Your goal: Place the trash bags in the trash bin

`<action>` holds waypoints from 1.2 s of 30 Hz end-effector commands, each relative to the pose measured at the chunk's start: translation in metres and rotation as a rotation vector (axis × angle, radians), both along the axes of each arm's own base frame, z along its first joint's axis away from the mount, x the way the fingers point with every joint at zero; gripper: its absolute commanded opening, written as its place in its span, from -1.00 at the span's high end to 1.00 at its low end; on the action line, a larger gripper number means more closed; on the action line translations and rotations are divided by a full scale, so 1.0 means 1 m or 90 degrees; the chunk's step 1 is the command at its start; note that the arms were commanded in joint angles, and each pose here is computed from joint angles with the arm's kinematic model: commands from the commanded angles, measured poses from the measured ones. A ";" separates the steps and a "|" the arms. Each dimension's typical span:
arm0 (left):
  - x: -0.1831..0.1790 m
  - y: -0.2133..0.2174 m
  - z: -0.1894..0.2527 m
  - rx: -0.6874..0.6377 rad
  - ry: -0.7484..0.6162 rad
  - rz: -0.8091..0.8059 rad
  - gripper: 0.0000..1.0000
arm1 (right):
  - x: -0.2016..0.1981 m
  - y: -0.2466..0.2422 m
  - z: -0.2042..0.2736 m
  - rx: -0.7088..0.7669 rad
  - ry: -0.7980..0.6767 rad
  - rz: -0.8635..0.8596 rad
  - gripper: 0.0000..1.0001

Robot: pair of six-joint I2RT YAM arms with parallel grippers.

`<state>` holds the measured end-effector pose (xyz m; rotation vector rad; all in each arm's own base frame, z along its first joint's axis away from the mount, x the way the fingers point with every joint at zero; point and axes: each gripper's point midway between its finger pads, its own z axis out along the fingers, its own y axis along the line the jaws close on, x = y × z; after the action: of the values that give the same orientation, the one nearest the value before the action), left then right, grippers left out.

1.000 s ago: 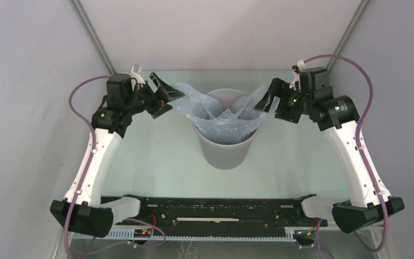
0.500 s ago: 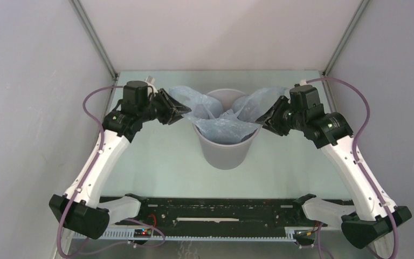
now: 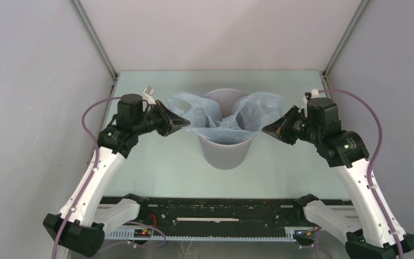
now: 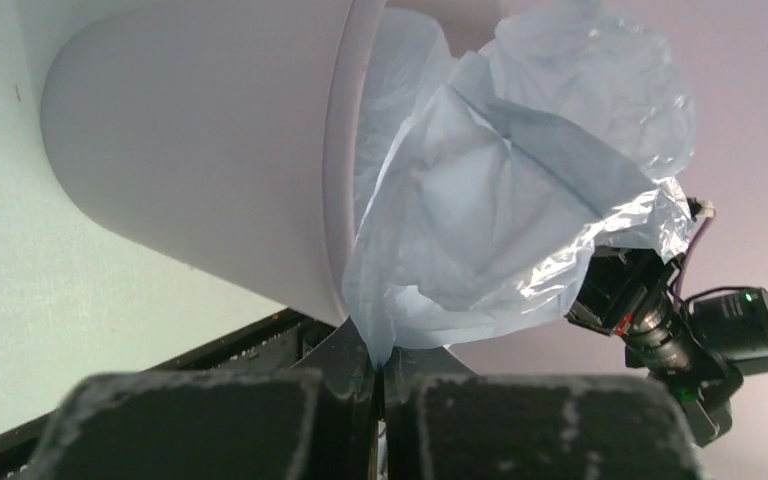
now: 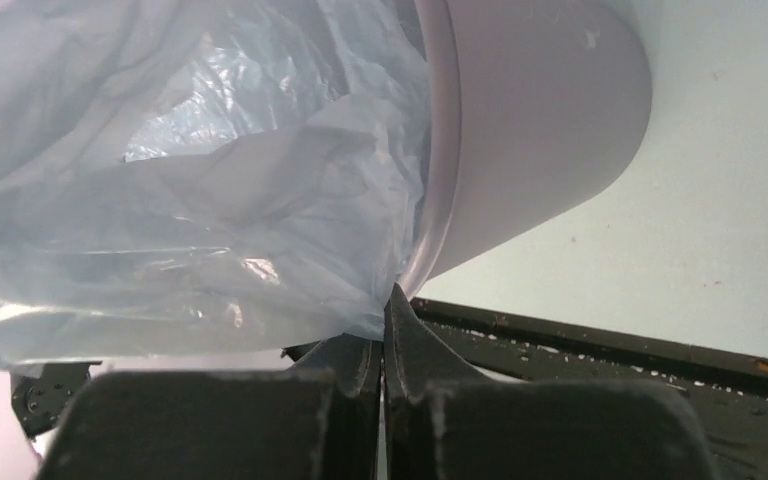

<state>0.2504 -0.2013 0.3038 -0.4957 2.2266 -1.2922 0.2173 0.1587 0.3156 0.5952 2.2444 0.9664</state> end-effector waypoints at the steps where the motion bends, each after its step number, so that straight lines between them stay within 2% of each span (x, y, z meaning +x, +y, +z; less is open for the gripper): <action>1: -0.018 -0.002 -0.004 -0.028 0.005 -0.018 0.99 | -0.010 0.014 -0.007 0.037 0.008 0.079 1.00; 13: -0.038 0.001 -0.025 -0.060 0.024 0.004 0.99 | -0.032 0.012 -0.037 0.030 0.016 0.117 1.00; 24: -0.043 0.013 -0.064 0.041 0.044 -0.002 0.99 | -0.025 -0.007 -0.066 -0.010 0.021 0.097 1.00; 31: -0.051 0.016 -0.061 0.040 0.037 0.002 0.99 | -0.034 -0.017 -0.064 -0.003 0.015 0.092 1.00; 36: -0.048 0.017 -0.081 0.052 0.059 0.007 0.99 | -0.029 -0.015 -0.076 -0.013 0.014 0.115 1.00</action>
<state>0.2001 -0.1927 0.2528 -0.5173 2.2929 -1.2848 0.1843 0.1507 0.2566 0.4475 2.3307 1.0994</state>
